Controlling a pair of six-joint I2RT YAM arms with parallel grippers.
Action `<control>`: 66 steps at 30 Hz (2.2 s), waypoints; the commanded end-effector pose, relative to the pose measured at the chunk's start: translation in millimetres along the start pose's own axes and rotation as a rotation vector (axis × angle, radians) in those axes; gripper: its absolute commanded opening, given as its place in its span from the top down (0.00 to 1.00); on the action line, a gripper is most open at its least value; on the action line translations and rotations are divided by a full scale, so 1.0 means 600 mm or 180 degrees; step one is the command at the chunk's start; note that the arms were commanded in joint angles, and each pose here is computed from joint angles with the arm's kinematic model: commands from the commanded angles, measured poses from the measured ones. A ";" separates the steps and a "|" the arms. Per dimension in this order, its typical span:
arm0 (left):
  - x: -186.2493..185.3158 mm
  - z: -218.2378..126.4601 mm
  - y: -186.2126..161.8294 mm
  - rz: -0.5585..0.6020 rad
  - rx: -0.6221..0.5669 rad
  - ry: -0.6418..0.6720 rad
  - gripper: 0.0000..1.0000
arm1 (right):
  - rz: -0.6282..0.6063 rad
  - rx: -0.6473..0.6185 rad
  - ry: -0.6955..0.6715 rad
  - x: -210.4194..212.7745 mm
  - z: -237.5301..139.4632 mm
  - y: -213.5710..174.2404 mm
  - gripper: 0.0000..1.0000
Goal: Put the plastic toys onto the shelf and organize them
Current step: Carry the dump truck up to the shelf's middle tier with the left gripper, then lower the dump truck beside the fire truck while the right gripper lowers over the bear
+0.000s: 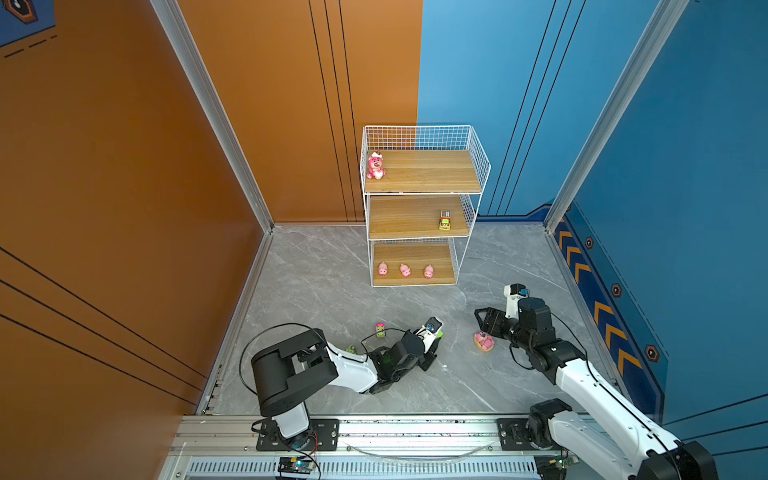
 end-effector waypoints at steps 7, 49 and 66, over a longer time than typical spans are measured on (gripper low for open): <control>0.048 -0.019 0.142 -0.0358 0.0058 0.0661 0.68 | -0.0174 -0.0289 -0.0153 0.001 -0.031 0.046 0.29; 0.172 0.038 0.467 -0.0690 -0.0681 0.1413 0.68 | -0.0636 -0.0963 0.0354 0.081 -0.068 0.115 0.29; 0.177 0.082 0.510 -0.0633 -0.0974 0.1478 0.68 | -0.0612 -0.1022 0.0405 0.083 -0.075 0.112 0.29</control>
Point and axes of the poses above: each gripper's point midway between its finger pads, its own z axis out along the fingers, its own x axis along the line the jaws close on, y = z × x, the point moved 1 cm from there along -z, back along the fingers, and after that the axes turned 13 degrees about -z, right-handed, at the moved point
